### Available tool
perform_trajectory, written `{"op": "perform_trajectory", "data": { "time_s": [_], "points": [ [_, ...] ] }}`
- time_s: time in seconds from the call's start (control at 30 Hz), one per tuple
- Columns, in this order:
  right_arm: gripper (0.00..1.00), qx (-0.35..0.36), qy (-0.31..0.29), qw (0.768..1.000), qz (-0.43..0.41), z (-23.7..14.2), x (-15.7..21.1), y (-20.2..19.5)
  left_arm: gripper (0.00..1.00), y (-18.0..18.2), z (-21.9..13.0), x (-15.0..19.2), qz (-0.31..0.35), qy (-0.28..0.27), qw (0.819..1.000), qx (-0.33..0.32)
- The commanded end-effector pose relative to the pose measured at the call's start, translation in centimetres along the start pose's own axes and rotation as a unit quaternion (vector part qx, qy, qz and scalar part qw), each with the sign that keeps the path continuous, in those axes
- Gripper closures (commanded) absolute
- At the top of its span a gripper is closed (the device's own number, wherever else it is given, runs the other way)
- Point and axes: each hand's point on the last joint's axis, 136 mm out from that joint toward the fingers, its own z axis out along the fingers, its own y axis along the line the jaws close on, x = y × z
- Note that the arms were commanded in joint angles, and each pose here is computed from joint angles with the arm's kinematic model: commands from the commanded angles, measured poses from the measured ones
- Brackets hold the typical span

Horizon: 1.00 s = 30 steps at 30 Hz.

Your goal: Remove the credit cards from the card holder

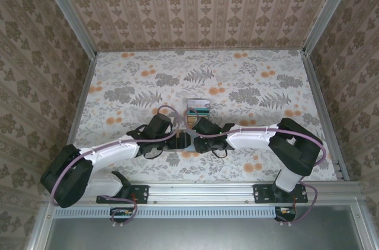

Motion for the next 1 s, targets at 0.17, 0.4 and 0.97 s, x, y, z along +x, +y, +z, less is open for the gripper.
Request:
{"op": "perform_trajectory", "data": {
  "time_s": [0.17,0.4,0.97],
  "points": [
    [0.71,0.024,-0.027,0.999,0.015,-0.7,-0.2,-1.0,0.05,-1.3,-1.1,-0.5,0.016,-0.012,1.0,0.017],
    [0.7,0.007,-0.061,0.998,0.032,-2.8,-1.8,-0.3,0.19,0.2,-1.5,-0.7,0.007,-0.021,1.0,-0.011],
    [0.82,-0.128,-0.079,0.984,0.09,-3.4,-6.6,6.8,0.82,6.0,-0.8,-0.3,-0.048,-0.011,0.997,-0.059]
  ]
}}
